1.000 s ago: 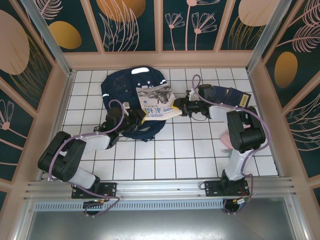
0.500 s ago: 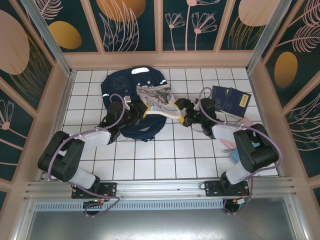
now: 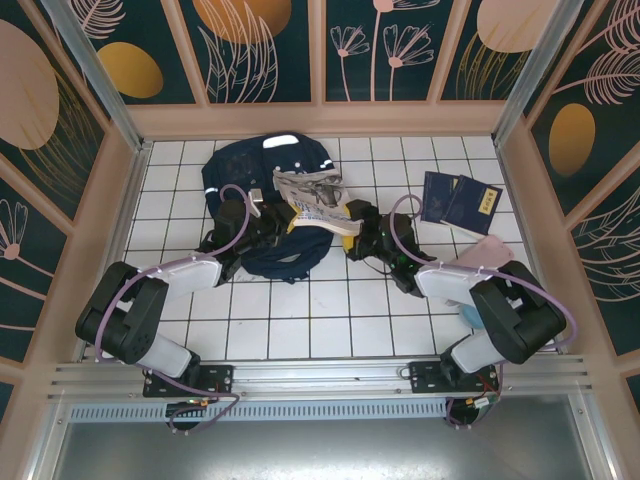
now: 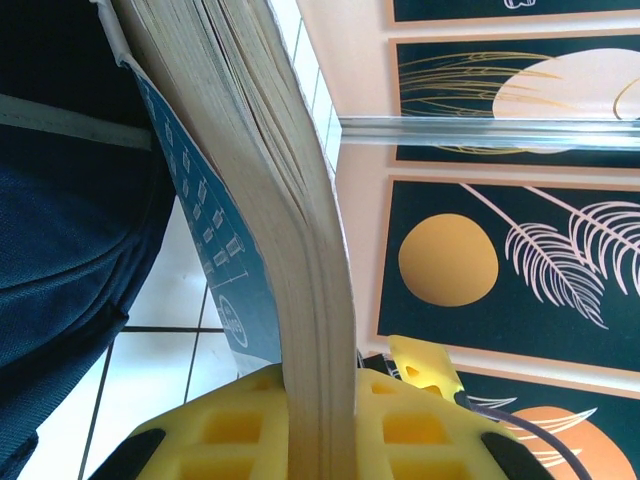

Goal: Pack the student bag

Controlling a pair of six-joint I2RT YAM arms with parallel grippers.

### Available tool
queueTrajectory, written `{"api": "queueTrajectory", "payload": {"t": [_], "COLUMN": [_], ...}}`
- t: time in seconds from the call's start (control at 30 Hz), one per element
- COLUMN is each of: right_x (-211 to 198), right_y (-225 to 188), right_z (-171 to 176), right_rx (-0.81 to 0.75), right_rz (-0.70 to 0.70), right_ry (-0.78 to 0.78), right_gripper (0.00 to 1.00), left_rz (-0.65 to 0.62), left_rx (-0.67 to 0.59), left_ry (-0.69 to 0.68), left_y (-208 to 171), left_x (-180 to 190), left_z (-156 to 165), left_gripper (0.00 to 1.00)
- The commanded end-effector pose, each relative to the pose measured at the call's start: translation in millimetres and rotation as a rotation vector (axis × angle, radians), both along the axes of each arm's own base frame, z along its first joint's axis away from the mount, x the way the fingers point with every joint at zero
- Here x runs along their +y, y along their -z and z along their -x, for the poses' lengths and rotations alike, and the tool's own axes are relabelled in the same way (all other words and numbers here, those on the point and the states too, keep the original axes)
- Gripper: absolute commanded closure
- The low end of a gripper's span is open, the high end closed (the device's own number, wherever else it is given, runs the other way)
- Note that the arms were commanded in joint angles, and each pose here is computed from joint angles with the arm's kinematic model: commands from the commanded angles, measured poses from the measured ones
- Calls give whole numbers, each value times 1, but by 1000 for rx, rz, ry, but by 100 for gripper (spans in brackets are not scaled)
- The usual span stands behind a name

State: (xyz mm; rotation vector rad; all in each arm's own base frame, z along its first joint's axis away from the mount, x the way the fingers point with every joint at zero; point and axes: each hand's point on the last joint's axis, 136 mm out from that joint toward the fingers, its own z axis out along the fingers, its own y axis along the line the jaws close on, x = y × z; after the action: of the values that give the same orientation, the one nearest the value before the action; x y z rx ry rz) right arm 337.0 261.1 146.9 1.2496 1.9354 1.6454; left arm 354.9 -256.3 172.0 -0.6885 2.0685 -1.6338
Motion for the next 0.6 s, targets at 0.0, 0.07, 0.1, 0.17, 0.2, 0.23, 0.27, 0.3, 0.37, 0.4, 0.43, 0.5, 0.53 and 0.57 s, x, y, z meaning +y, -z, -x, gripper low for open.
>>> {"api": "queueTrajectory", "payload": {"t": [0.0, 0.07, 0.1, 0.17, 0.2, 0.23, 0.27, 0.3, 0.37, 0.4, 0.43, 0.5, 0.53, 0.57], "right_x": [15, 21, 23, 29, 30, 33, 34, 36, 38, 36, 35, 34, 34, 34], "right_y": [-17, -16, -18, -22, -22, -23, -24, -24, -22, -20, -18, -15, -14, -14], "right_z": [-8, -12, -15, -19, -21, -23, -26, -27, -29, -32, -32, -34, -34, -35], "right_rx": [38, 58, 53, 46, 46, 39, 38, 37, 41, 39, 42, 45, 43, 39], "right_rz": [-111, -111, -118, -135, -140, -140, -139, -135, -130, -126, -122, -114, -115, -118], "right_ry": [62, 66, 67, 68, 72, 75, 79, 83, 92, 113, 121, 131, 131, 133], "right_gripper": [18, 21, 23, 27, 28, 29, 30, 31, 38, 41, 44, 50, 53, 54], "left_rz": [59, 48, 45, 40, 40, 40, 40, 41, 39, 38, 38, 36, 35, 34], "left_rx": [-170, -176, -175, -176, -174, -174, -172, -170, -167, -166, -164, -160, -157, -152], "left_ry": [38, 39, 38, 40, 43, 46, 48, 49, 47, 46, 47, 45, 43, 43], "left_y": [-51, -51, -51, -50, -50, -50, -49, -49, -49, -48, -48, -47, -46, -45], "left_x": [-8, -7, -7, -7, -7, -7, -7, -7, -6, -6, -6, -5, -4, -4], "left_z": [-5, -4, -3, -2, -2, -1, -1, 0, 0, 1, 2, 3, 4, 5], "left_gripper": [96, 96, 96, 96, 96, 96, 96, 96, 95, 95, 95, 94, 93, 92]}}
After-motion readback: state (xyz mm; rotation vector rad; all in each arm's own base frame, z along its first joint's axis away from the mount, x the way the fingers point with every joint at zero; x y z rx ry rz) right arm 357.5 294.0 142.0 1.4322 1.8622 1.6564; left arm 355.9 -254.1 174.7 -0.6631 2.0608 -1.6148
